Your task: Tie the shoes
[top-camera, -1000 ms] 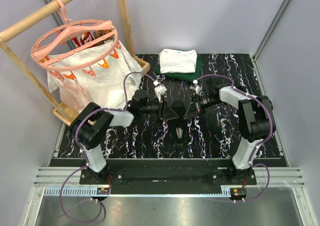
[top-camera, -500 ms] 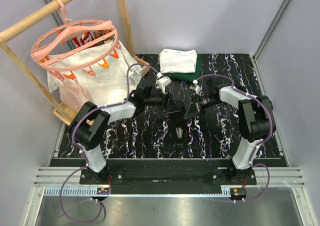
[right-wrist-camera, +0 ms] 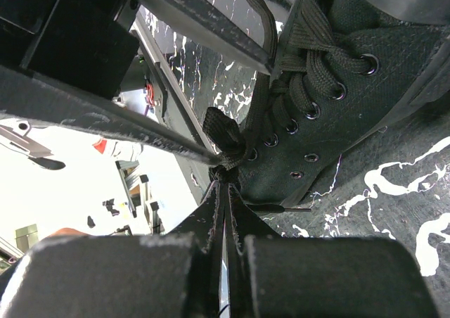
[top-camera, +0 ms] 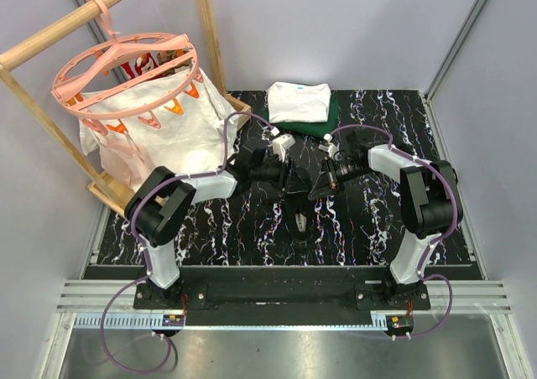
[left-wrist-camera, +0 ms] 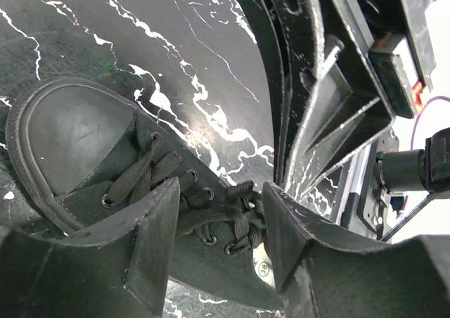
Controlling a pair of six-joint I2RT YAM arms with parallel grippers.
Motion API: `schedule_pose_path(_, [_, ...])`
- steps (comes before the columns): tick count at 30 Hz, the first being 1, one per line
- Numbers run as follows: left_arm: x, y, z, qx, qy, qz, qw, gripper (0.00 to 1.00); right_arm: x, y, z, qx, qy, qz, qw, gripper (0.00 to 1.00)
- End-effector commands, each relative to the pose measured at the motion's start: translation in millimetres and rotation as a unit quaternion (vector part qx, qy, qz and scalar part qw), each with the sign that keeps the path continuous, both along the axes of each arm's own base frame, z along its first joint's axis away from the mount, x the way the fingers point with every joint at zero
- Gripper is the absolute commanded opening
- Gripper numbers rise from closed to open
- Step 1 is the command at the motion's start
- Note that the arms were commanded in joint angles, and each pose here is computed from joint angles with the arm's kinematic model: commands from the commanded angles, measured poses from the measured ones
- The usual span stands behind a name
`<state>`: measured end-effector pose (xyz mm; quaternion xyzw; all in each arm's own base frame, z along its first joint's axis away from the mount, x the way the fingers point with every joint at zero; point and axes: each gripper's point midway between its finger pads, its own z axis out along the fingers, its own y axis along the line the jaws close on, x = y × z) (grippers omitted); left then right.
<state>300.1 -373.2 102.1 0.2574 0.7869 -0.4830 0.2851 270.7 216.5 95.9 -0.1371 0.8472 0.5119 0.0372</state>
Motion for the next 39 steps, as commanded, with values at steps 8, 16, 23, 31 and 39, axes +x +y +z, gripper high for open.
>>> schedule_pose_path(8, [14, -8, 15, -0.044, 0.003, 0.017, 0.999, 0.01, 7, 1, 23, 0.004, -0.055, 0.007, 0.998, 0.00])
schedule_pose_path(16, [21, 29, 15, -0.025, -0.008, 0.056, 0.998, 0.00, 2, -4, 19, -0.013, -0.066, 0.015, 0.998, 0.00])
schedule_pose_path(23, [17, 50, 11, -0.011, -0.008, 0.072, 0.997, 0.00, -2, -11, 11, -0.036, -0.075, 0.026, 0.996, 0.00])
schedule_pose_path(31, [12, 62, 5, 0.004, -0.010, 0.075, 0.997, 0.00, -3, -23, 2, -0.066, -0.079, 0.024, 0.994, 0.00])
schedule_pose_path(39, [20, 75, -4, 0.022, -0.016, 0.096, 0.995, 0.00, -5, -32, -4, -0.081, -0.073, 0.024, 0.994, 0.00])
